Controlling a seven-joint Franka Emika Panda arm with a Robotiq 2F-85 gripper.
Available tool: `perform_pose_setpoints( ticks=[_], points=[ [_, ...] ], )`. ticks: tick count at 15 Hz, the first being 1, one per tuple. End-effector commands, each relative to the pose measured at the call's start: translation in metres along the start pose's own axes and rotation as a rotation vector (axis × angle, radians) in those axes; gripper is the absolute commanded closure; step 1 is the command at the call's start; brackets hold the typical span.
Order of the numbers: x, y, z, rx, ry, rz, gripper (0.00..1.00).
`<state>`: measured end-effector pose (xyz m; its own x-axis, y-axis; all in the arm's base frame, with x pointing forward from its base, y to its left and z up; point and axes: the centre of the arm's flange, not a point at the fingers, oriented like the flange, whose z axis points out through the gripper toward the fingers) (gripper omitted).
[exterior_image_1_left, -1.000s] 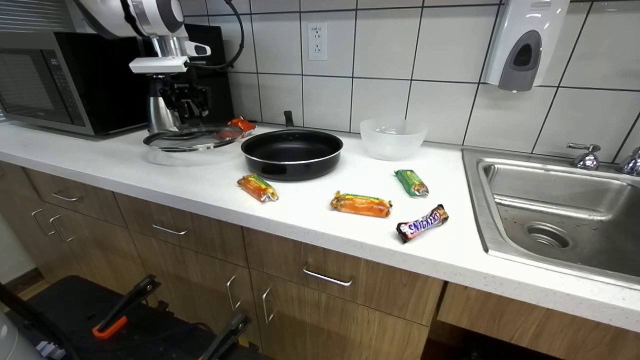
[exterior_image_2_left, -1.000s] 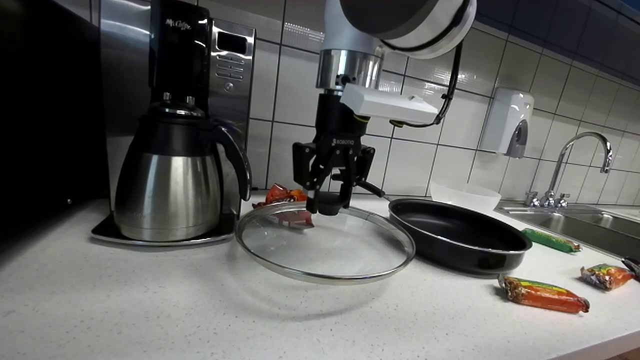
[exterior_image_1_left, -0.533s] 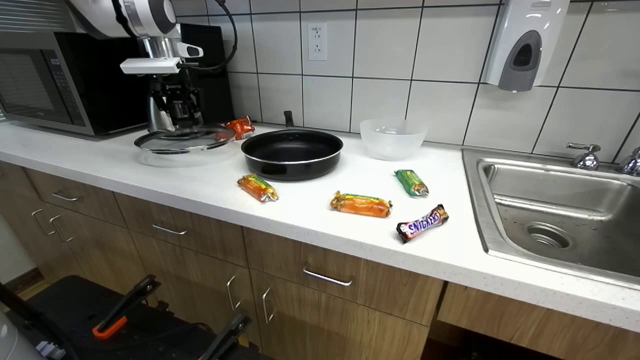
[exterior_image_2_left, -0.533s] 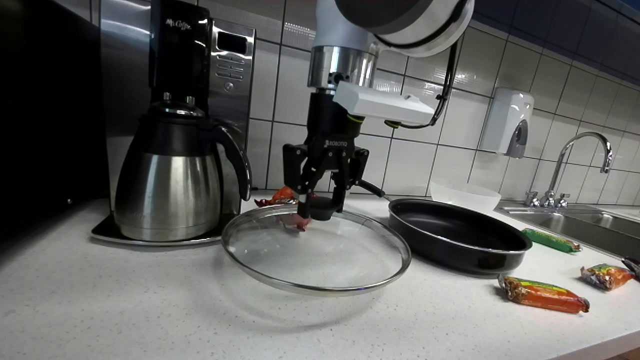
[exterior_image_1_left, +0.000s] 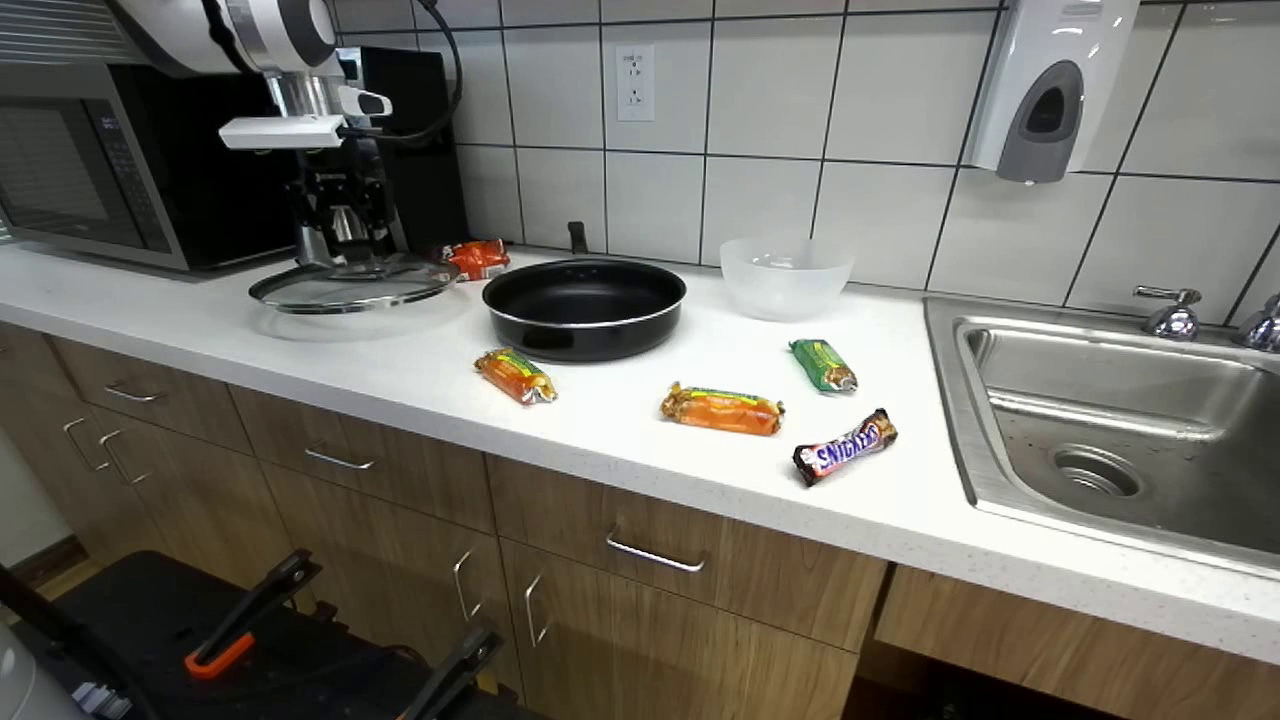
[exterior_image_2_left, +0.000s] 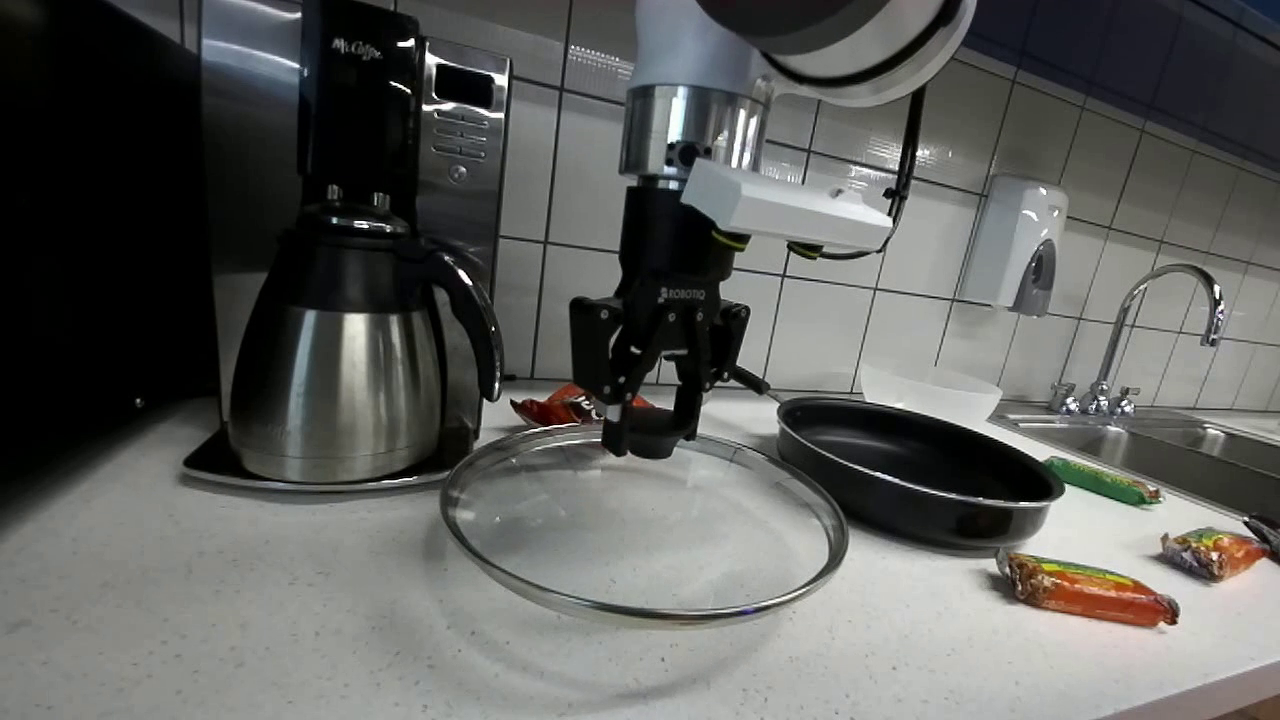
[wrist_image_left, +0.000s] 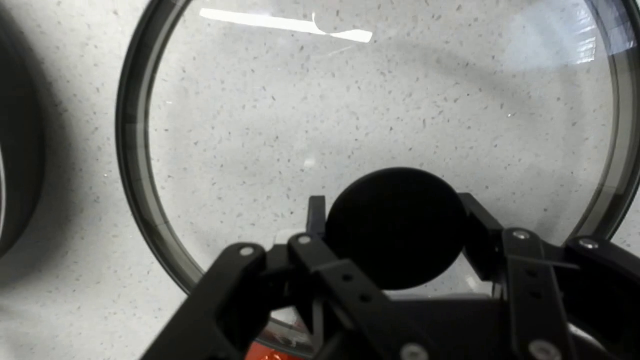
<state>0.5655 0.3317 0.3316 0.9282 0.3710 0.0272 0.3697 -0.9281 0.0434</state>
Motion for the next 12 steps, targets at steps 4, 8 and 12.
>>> perform_pose_setpoints(
  ticks=[4, 8, 12],
  points=[
    [-0.032, 0.001, -0.013, 0.017, -0.004, 0.037, 0.61],
    [-0.036, 0.003, 0.0, 0.017, -0.011, 0.078, 0.61],
    [-0.039, 0.004, 0.006, 0.015, -0.005, 0.114, 0.61]
  ],
)
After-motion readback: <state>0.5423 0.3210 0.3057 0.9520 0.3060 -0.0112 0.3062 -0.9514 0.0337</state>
